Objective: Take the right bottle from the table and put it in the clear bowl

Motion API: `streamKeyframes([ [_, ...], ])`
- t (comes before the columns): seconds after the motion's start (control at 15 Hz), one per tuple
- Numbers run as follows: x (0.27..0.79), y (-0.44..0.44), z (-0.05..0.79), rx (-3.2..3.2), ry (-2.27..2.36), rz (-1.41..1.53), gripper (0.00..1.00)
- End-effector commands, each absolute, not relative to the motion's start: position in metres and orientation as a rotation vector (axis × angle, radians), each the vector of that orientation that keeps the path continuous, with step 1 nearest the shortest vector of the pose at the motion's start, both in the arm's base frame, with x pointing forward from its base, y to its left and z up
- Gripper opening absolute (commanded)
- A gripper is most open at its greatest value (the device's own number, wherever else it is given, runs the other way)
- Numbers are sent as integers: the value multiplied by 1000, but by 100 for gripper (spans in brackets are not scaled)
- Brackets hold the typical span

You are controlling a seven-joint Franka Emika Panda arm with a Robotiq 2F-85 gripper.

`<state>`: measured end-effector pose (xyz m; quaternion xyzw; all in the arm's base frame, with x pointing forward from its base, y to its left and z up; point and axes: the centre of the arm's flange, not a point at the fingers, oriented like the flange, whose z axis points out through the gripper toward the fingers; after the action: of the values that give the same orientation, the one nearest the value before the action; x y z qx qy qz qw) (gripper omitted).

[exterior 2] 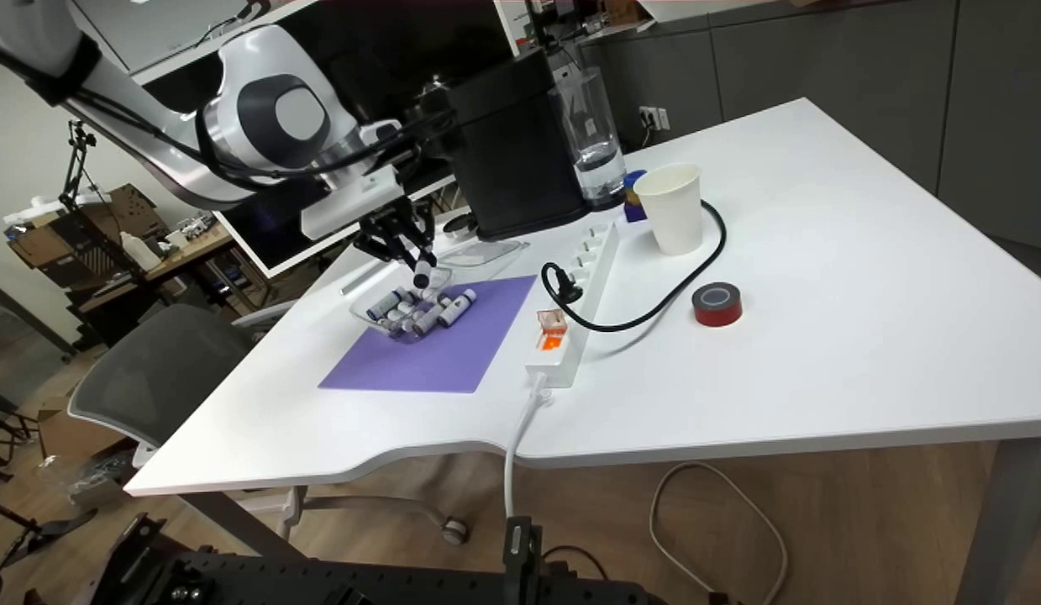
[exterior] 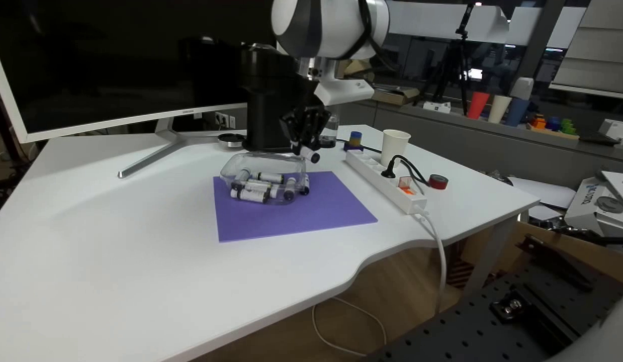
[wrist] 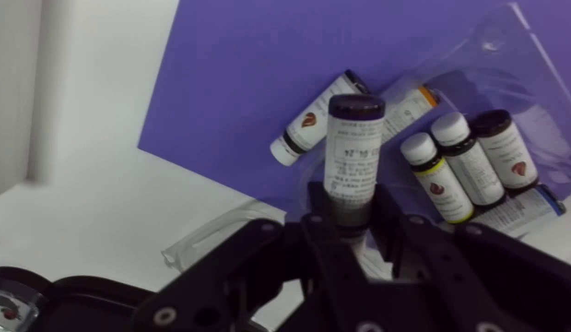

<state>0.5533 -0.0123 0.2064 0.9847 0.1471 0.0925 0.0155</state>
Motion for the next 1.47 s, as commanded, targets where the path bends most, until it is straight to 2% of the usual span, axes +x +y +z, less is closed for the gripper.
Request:
streamKeyframes([
  [0.0, 577, 4, 219, 3075, 635, 168, 7],
  [0.53, 581, 8, 160, 3060, 763, 85, 7],
  [1.2, 586, 16, 129, 3125, 683, 282, 7],
  [1.27, 586, 15, 129, 3128, 668, 292, 52],
  [1.4, 586, 13, 129, 3122, 649, 287, 58],
])
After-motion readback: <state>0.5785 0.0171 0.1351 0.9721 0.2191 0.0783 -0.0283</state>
